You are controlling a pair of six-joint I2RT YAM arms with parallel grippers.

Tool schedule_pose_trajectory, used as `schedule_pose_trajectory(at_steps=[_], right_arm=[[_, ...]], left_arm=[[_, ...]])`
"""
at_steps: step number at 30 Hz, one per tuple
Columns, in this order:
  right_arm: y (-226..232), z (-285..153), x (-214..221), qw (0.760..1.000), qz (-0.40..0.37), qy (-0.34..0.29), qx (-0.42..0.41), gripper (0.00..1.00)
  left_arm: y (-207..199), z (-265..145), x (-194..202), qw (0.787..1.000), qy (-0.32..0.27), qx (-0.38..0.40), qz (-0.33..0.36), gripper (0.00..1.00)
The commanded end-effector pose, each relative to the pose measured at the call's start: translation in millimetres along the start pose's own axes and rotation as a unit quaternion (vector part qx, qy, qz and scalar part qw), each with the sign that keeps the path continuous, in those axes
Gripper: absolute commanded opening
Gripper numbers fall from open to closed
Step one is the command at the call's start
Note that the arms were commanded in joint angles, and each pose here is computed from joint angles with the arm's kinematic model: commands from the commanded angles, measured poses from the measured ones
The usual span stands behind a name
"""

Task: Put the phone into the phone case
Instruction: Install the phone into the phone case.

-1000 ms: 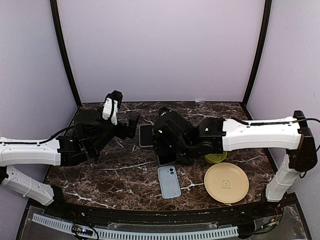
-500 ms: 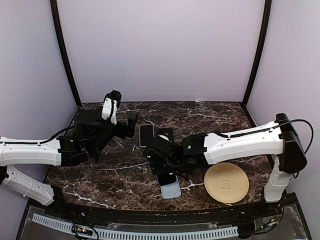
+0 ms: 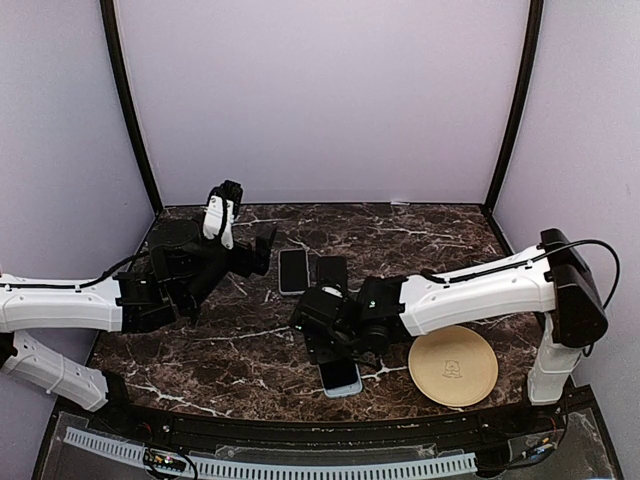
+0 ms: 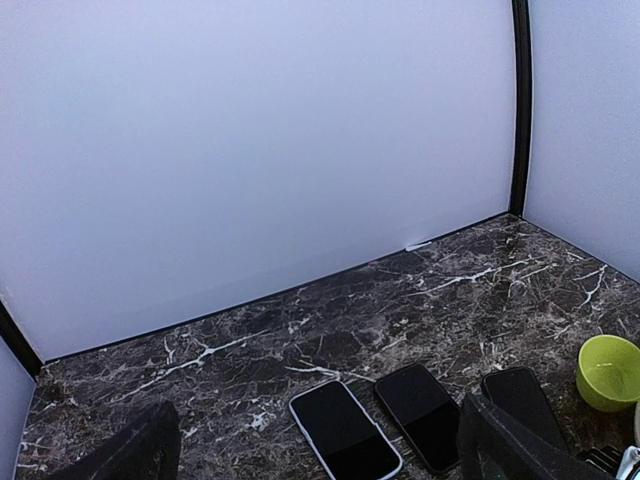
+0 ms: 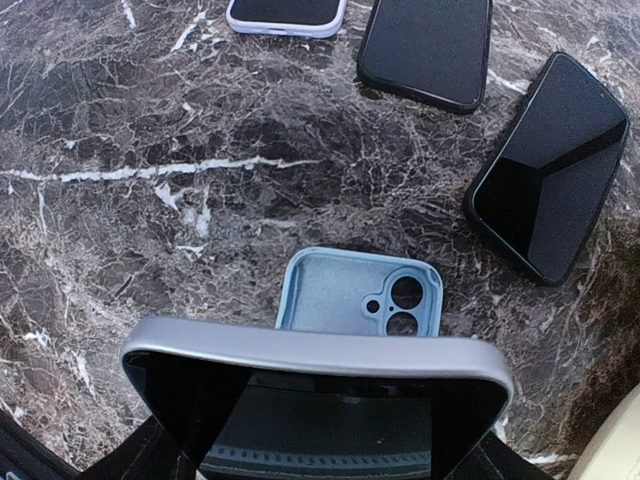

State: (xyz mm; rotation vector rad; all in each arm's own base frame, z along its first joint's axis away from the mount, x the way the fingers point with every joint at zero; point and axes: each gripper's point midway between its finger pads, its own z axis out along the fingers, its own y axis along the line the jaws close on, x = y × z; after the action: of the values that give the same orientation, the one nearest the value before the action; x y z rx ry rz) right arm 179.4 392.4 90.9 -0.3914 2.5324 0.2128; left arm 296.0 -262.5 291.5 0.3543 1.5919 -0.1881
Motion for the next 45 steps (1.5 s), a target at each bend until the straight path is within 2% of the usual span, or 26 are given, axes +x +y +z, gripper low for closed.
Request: schedule_pose_trajectory(at_steps=[1,19,32,35,41,45], right_arm=[[1.2,2.5,9.5,1.000,0.015,0.011,-0.006,0.13],[3.2,11.7,-6.4,1.000,0.003,-0.010,0.012,0.07],[-0.9,27.1,29.3,0.998,-0.001,0.058,0.014,0.07],[-3.0,28.5,31.6,0.998,-0.002,0.063,0.020,0.14],[-16.0,37.5,41.9,0.996,0.000,0.081,0.035,0.47],[-23.7,46.8,44.4,0.995,-0.001,0.088,0.047,0.59]], left_arm=[[7.5,-4.4,-10.5,1.000,-0.019,-0.008,-0.007,0.99],[5.9,-4.4,-9.9,1.000,-0.019,-0.003,-0.005,0.99],[7.6,-2.4,-7.2,1.000,-0.016,-0.007,-0.002,0.99],[7.8,-1.7,-6.3,1.000,-0.015,-0.008,-0.001,0.99],[8.5,-1.9,-6.2,1.000,-0.015,-0.009,-0.002,0.99],[9.3,-1.6,-6.0,1.000,-0.015,-0.010,-0.002,0.99]])
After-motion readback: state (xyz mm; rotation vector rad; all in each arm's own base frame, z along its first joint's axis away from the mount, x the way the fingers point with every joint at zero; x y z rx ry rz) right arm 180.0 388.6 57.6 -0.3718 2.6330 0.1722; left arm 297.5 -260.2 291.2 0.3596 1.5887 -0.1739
